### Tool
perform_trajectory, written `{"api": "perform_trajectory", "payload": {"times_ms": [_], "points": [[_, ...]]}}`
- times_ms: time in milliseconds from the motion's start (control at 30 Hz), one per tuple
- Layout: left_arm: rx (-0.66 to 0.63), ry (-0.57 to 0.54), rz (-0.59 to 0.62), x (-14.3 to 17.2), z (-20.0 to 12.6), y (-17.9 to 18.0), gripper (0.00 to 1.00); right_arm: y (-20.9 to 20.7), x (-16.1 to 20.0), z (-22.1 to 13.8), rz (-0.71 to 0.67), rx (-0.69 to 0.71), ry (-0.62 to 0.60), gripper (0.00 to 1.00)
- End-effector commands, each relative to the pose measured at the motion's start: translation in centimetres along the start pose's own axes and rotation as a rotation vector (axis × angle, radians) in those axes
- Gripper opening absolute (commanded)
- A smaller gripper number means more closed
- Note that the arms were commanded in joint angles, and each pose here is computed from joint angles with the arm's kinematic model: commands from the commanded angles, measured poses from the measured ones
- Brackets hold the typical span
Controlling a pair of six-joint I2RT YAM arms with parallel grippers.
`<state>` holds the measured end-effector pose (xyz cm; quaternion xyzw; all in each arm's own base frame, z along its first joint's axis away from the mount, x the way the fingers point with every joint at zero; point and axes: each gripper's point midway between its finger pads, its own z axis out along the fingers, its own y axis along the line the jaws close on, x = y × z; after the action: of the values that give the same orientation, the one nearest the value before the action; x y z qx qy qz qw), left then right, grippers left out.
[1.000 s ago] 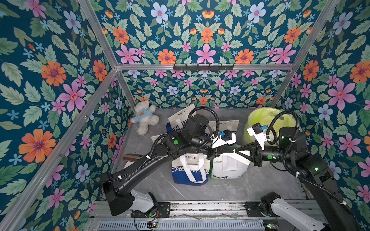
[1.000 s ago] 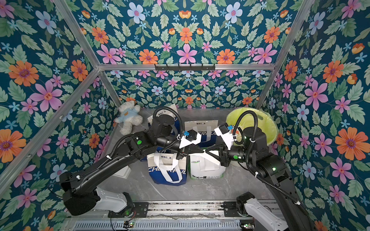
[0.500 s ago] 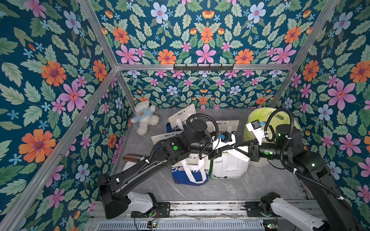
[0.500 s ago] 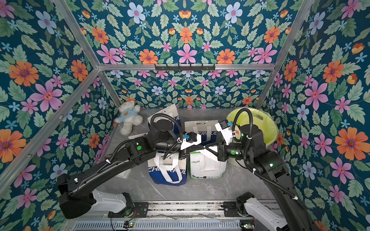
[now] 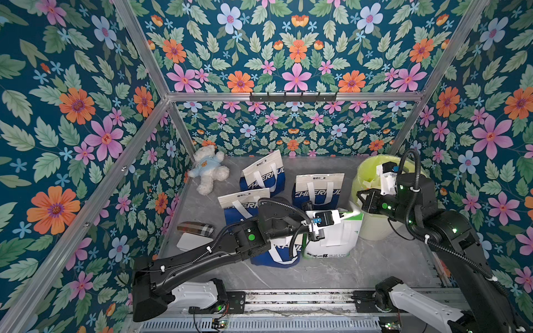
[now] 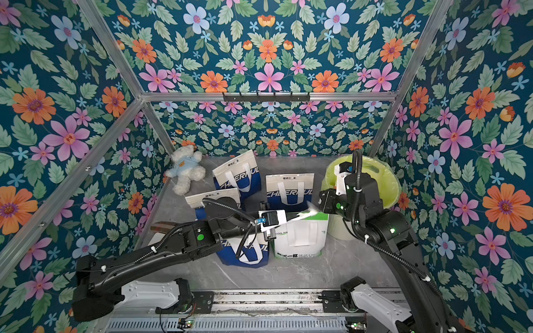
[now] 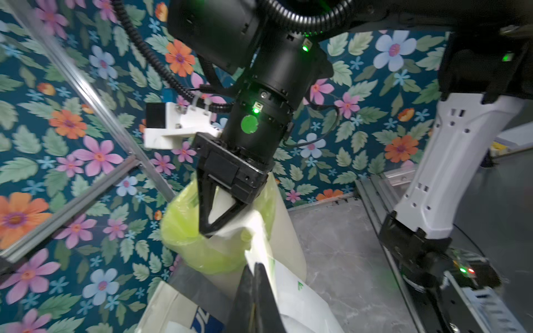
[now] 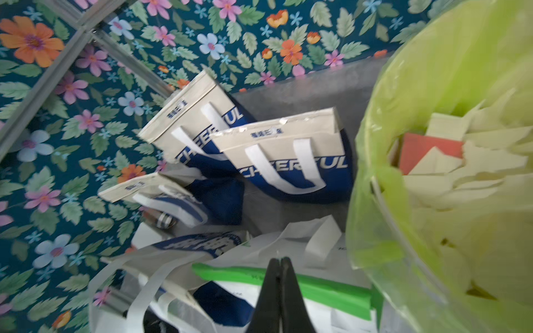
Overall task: Shred takeout receipts and throw away
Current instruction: Shred the takeout receipt, then place the takeout receipt in the trash bin.
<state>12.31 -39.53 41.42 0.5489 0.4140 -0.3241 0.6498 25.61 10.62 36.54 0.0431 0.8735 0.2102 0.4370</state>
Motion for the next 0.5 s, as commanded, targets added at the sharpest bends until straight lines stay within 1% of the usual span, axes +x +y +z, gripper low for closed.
{"api": "perform_trajectory", "payload": {"times_ms": [0,100,167,267,367,400,433,467], "points": [[-0.151,-0.113,0.027,-3.3,-1.4,2.9,0.0,-4.0,-2.4,-0.3,-0.009,0.181,-0.066,0.0],[-0.219,-0.154,0.025,-4.7,-2.0,4.3,0.0,-7.4,-4.9,-0.9,0.072,0.25,-0.154,0.0],[-0.242,-0.16,0.025,-5.0,-1.4,4.9,0.0,-9.2,-5.6,-0.7,0.086,0.297,-0.183,0.0],[-0.238,-0.124,0.027,-4.6,1.0,5.5,0.0,-11.0,-5.2,0.5,0.071,0.355,-0.179,0.0],[-0.24,-0.098,0.03,-4.1,3.6,6.0,0.0,-12.3,-4.0,1.7,0.067,0.387,-0.156,0.0],[-0.231,-0.077,0.031,-3.5,4.8,6.1,0.0,-12.7,-3.5,2.1,0.069,0.393,-0.144,0.0],[-0.221,-0.062,0.031,-3.2,5.9,6.1,0.0,-12.9,-3.1,2.3,0.072,0.394,-0.131,0.1],[-0.214,-0.047,0.029,-2.6,6.9,6.1,0.0,-12.9,-2.8,2.4,0.077,0.386,-0.116,0.28]]}}
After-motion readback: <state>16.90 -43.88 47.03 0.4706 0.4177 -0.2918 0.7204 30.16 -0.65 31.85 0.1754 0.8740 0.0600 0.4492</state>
